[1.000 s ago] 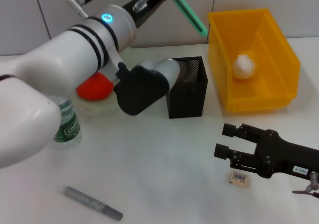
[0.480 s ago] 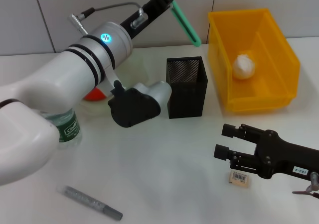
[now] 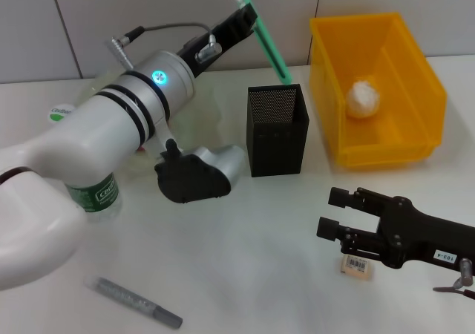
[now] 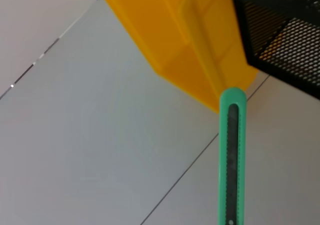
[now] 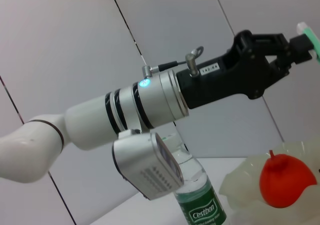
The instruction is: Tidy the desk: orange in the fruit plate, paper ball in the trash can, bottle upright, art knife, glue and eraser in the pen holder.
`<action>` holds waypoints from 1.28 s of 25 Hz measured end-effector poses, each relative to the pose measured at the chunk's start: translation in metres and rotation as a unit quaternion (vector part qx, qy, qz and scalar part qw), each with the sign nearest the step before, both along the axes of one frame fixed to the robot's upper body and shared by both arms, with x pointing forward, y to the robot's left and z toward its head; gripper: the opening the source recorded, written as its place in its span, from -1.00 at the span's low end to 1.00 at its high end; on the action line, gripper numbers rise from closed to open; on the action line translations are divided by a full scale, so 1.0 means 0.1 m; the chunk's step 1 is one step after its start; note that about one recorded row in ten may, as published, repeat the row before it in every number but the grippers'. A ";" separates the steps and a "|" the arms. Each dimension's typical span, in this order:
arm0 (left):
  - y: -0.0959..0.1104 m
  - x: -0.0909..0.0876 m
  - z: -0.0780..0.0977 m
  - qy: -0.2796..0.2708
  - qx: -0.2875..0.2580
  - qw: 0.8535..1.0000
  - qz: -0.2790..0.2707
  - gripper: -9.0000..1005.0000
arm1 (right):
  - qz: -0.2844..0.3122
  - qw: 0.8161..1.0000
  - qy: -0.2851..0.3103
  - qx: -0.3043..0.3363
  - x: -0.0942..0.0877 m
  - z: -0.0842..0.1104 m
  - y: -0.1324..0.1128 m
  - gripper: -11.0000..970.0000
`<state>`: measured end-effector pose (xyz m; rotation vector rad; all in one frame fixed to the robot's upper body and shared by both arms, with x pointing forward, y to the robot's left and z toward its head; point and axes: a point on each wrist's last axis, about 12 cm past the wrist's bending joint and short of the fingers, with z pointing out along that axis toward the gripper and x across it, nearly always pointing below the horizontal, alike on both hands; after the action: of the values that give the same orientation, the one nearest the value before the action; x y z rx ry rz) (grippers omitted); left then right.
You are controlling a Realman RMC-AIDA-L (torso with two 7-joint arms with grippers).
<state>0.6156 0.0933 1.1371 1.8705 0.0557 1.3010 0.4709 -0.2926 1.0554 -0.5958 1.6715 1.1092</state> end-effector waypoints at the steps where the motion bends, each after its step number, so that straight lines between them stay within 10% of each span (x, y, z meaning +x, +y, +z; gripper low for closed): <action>1: 0.01 0.00 -0.02 -0.001 0.005 1.000 0.001 -0.72 | 0.000 1.000 0.000 0.000 0.00 0.00 0.00 0.57; 32: 0.00 -0.14 -0.26 -0.062 0.070 0.995 -0.044 -0.71 | 0.012 1.000 -0.004 0.007 -0.06 0.00 0.03 0.57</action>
<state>0.6015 0.0932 1.1108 1.8814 -0.1857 1.3863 0.4652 -0.2895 1.0551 -0.6121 1.6516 1.1348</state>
